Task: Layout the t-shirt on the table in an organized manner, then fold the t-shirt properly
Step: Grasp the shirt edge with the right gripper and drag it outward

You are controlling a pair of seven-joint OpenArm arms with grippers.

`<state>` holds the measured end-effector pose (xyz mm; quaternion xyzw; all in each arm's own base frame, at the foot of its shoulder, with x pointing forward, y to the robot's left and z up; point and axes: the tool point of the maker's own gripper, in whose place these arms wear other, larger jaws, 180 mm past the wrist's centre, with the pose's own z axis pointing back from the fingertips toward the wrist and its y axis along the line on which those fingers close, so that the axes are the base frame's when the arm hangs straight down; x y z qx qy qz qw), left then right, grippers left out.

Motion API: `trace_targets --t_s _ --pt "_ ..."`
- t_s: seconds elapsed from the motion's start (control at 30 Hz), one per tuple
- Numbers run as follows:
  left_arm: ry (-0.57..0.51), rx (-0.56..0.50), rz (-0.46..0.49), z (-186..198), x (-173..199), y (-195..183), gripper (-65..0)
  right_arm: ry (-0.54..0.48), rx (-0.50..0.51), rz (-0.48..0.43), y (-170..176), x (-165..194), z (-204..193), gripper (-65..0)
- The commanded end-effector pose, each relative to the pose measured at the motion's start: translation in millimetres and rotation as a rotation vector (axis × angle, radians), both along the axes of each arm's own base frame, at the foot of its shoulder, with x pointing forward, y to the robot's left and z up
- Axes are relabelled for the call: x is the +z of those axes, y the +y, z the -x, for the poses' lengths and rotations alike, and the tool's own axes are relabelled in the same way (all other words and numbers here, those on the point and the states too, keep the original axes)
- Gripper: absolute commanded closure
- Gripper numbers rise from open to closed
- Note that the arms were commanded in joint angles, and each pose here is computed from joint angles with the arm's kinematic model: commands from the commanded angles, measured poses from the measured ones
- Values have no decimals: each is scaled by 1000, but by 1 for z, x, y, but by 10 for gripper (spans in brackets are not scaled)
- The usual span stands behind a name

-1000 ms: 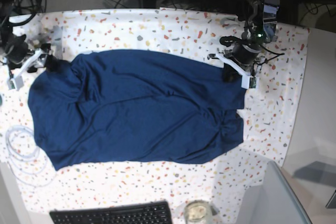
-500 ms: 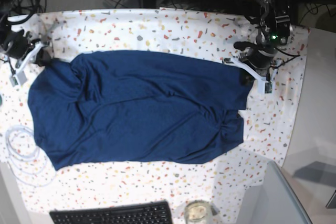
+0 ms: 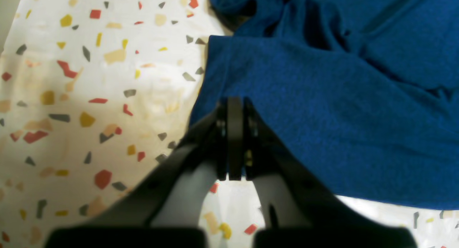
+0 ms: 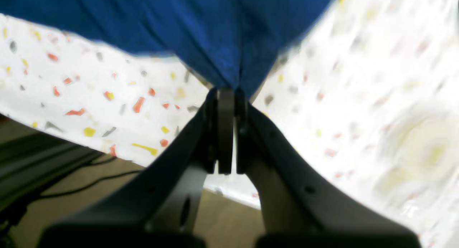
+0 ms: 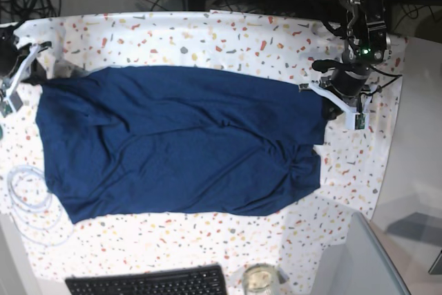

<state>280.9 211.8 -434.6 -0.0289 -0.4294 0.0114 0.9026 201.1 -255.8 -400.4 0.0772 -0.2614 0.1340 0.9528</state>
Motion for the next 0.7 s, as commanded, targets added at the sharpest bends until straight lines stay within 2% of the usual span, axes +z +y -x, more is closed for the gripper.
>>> trace_targets --t_s 0.0,0.13,0.3,0.4,0.53,0.6,0.67 --pt "-56 1 1 -15 14 1 0 -94 24 5 3 23 -26 -3" --pt "-63 14 24 -22 14 -4 0 -120 79 -4 19 35 -77 -3" --pt "-44 15 17 -14 8 -2 0 -87 137 -70 49 29 -132 -5" --pt "-29 16 14 -7 4 0 0 -31 122 -106 68 18 -157 -6" --pt "-8 12 -6 1 0 8 0 -17 106 -159 100 7 -182 -17" --pt "3 9 -16 6 -2 11 0 -10 146 -145 111 6 -187 -99" --pt "14 6 -30 10 -4 17 0 -19 185 -125 117 10 -186 -251"
